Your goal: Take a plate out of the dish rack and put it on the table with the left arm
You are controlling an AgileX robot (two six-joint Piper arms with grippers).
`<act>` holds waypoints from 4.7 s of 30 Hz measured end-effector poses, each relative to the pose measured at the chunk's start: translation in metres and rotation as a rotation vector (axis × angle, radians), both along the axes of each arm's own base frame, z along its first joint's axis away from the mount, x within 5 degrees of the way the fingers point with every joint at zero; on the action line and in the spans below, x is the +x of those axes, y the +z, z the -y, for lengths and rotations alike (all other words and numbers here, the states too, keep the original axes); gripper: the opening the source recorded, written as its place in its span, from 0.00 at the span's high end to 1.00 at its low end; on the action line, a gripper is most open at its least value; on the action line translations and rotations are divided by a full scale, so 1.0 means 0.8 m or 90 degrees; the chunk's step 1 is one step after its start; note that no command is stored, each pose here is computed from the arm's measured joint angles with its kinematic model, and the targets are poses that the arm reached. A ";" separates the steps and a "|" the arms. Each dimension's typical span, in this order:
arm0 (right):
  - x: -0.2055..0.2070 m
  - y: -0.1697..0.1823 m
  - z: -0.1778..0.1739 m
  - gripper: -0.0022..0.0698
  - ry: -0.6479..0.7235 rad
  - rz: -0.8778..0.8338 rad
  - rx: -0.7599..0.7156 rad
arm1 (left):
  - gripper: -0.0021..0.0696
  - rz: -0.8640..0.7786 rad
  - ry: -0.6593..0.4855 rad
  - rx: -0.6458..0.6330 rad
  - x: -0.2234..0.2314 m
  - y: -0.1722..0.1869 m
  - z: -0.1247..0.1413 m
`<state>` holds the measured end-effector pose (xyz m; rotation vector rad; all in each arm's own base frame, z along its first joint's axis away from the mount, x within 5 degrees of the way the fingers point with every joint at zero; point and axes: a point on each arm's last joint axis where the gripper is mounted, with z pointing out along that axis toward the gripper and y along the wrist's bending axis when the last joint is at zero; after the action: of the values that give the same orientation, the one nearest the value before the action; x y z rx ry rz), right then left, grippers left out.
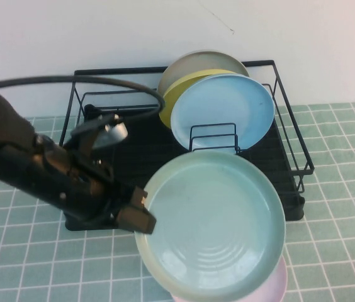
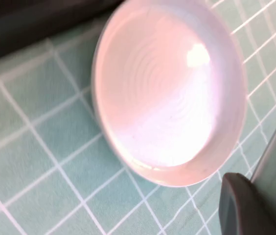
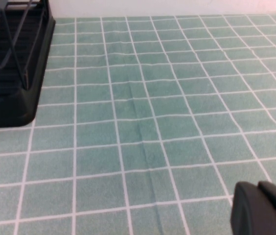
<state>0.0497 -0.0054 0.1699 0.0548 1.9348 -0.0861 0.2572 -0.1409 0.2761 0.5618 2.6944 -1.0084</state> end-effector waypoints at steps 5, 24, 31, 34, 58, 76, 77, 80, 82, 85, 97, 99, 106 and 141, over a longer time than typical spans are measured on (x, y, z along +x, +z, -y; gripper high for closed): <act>0.000 0.000 0.000 0.97 0.000 0.000 0.000 | 0.92 -0.048 0.055 -0.012 0.003 -0.034 0.002; 0.000 0.000 0.000 0.97 0.000 0.000 0.001 | 0.92 -0.139 0.095 0.016 0.021 -0.119 0.048; 0.000 0.000 0.000 0.97 0.000 0.000 0.001 | 0.90 -0.156 0.101 0.030 0.023 -0.131 0.049; 0.000 0.000 0.000 0.97 0.000 0.000 0.001 | 0.76 -0.158 0.098 0.031 0.023 -0.131 0.049; 0.000 0.000 0.000 0.97 0.000 0.000 0.001 | 0.73 0.213 0.001 0.115 -0.081 0.061 -0.026; 0.000 0.000 0.000 0.97 0.000 0.000 0.001 | 0.97 0.579 0.088 -0.052 -0.299 0.093 -0.126; 0.000 0.000 0.000 0.97 0.000 0.000 0.001 | 0.97 0.594 0.098 -0.055 -0.300 0.086 -0.127; 0.000 0.000 0.000 0.97 0.000 0.000 0.001 | 0.97 0.651 0.131 -0.048 -0.295 0.061 -0.133; 0.000 0.000 0.000 0.97 0.000 0.000 0.001 | 0.97 0.679 0.150 -0.030 -0.284 0.042 -0.133; 0.000 0.000 0.000 0.97 0.000 0.000 0.001 | 0.97 0.695 0.174 -0.013 -0.269 0.015 -0.133; 0.000 0.000 0.000 0.97 0.000 0.000 0.001 | 0.97 0.554 0.143 0.074 -0.258 -0.108 -0.130; 0.000 0.000 0.000 0.97 0.000 0.000 0.001 | 0.97 0.543 0.146 0.080 -0.257 -0.124 -0.130; 0.000 0.000 0.000 0.97 0.000 0.000 0.001 | 0.97 0.591 0.184 0.065 -0.256 -0.132 -0.134; 0.000 0.000 0.000 0.97 0.000 0.000 0.002 | 0.97 0.575 0.503 0.065 -0.257 -0.125 -0.162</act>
<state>0.0497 -0.0052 0.1699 0.0570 1.9348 -0.0823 0.0520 -0.0109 0.1757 -0.0752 1.8502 -0.2741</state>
